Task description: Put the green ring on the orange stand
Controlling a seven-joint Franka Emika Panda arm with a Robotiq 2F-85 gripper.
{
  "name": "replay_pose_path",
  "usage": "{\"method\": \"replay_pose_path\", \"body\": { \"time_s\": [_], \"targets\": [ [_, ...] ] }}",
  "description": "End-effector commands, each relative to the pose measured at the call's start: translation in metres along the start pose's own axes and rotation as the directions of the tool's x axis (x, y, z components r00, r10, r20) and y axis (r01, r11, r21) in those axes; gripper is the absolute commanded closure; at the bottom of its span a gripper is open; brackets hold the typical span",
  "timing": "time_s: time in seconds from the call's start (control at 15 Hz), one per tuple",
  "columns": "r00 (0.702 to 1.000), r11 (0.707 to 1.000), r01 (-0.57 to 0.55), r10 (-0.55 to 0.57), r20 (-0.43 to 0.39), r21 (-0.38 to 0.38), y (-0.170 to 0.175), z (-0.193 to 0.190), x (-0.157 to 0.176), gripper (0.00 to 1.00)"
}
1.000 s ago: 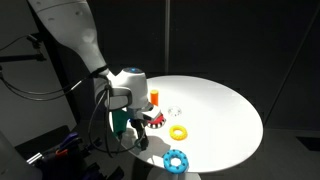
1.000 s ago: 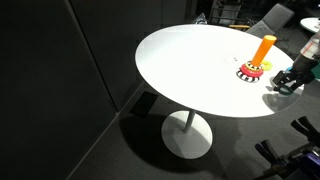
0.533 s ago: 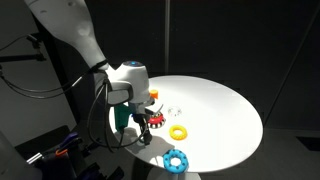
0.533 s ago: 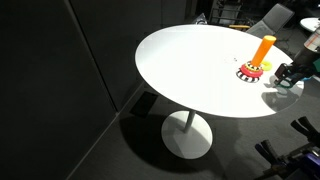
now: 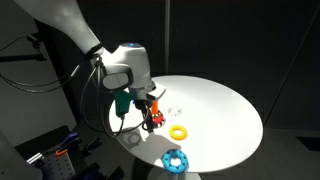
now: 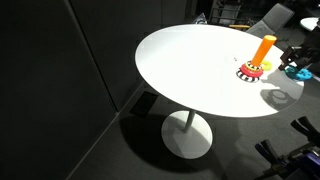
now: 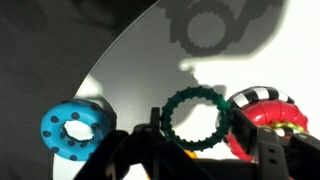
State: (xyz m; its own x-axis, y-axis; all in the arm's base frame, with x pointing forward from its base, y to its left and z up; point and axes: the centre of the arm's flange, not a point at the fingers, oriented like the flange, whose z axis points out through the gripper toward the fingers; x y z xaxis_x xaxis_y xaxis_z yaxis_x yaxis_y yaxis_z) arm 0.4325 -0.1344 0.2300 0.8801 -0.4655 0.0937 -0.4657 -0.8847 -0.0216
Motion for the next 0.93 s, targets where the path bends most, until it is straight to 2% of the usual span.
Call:
{"method": "replay_pose_path", "body": {
  "time_s": [0.0, 0.87],
  "targets": [
    [1.0, 1.0, -0.027, 0.027, -0.01, 0.014, -0.002, -0.036, 0.002, 0.55],
    [0.997, 0.997, -0.051, 0.054, -0.046, 0.06, -0.014, -0.099, 0.027, 0.55]
  ]
}}
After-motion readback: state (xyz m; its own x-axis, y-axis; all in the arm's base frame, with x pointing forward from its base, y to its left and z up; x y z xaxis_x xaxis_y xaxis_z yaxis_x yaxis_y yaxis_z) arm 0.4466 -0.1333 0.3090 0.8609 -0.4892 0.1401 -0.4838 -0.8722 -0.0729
